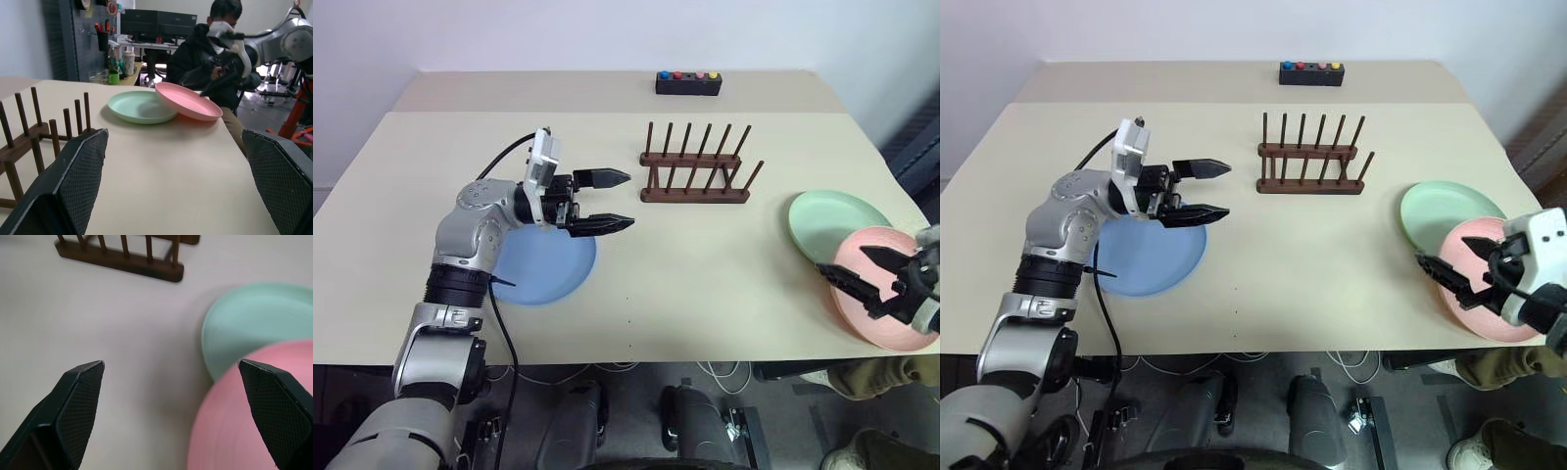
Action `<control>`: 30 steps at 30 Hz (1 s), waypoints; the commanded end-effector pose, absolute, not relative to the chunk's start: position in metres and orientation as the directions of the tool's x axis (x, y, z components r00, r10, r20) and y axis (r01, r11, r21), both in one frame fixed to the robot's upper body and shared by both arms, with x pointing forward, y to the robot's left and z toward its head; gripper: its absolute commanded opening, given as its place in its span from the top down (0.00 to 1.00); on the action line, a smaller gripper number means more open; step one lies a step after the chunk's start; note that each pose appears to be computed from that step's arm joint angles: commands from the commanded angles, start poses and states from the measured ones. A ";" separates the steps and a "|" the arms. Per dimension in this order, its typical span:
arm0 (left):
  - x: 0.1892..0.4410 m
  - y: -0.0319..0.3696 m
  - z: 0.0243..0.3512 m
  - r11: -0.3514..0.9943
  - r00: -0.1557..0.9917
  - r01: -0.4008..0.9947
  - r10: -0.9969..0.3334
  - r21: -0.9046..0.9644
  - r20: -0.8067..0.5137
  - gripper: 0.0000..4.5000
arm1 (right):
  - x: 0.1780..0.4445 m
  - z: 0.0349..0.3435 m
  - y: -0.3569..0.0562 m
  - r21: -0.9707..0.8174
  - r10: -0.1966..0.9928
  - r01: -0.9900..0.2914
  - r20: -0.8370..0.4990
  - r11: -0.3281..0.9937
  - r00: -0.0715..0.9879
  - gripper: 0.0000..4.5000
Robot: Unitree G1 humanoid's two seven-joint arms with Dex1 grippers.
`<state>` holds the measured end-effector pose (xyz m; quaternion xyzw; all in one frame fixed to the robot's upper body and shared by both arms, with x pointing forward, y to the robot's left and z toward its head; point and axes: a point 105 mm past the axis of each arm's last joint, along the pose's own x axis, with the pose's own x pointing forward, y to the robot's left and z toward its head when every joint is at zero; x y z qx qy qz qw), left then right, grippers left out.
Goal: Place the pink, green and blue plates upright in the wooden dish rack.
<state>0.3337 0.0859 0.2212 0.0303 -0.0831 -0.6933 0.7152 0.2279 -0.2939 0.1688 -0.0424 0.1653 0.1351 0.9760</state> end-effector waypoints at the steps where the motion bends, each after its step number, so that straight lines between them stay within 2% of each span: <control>1: 0.334 0.082 0.231 0.010 -0.004 0.978 -0.998 0.209 0.070 0.01 | 0.222 0.166 -0.299 -0.091 0.193 -0.239 -0.356 0.967 0.914 0.00; 7: 0.333 0.085 0.233 0.015 -0.001 0.976 -0.997 0.217 0.071 0.01 | 0.222 0.144 -0.310 -0.145 0.128 -0.208 -0.428 0.967 0.895 0.00; 12: 0.330 0.090 0.230 0.024 0.011 0.977 -0.998 0.211 0.063 0.01 | 0.229 0.133 -0.309 -0.120 0.147 -0.222 -0.446 0.968 0.883 0.00; 15: 0.324 0.094 0.224 0.000 -0.005 0.984 -1.000 0.180 0.029 0.00 | 0.229 0.118 -0.307 -0.145 0.158 -0.264 -0.505 0.954 0.849 0.17; 18: 0.320 0.099 0.217 -0.018 -0.015 0.983 -1.000 0.180 -0.018 0.00 | 0.232 0.111 -0.313 -0.196 0.123 -0.259 -0.523 0.946 0.843 0.50; 22: 0.320 0.105 0.223 -0.001 -0.001 0.986 -1.000 0.166 0.000 0.00 | 0.244 0.130 -0.318 -0.225 0.118 -0.247 -0.468 0.942 0.876 0.94; 23: 0.320 0.105 0.223 0.002 0.001 0.985 -1.000 0.171 0.001 0.00 | 0.245 0.131 -0.318 -0.236 0.120 -0.255 -0.469 0.938 0.875 0.99; 30: 0.321 0.103 0.224 0.014 0.011 0.984 -1.000 0.179 0.016 0.00 | 0.247 0.151 -0.311 -0.231 0.182 -0.310 -0.448 0.922 0.875 0.99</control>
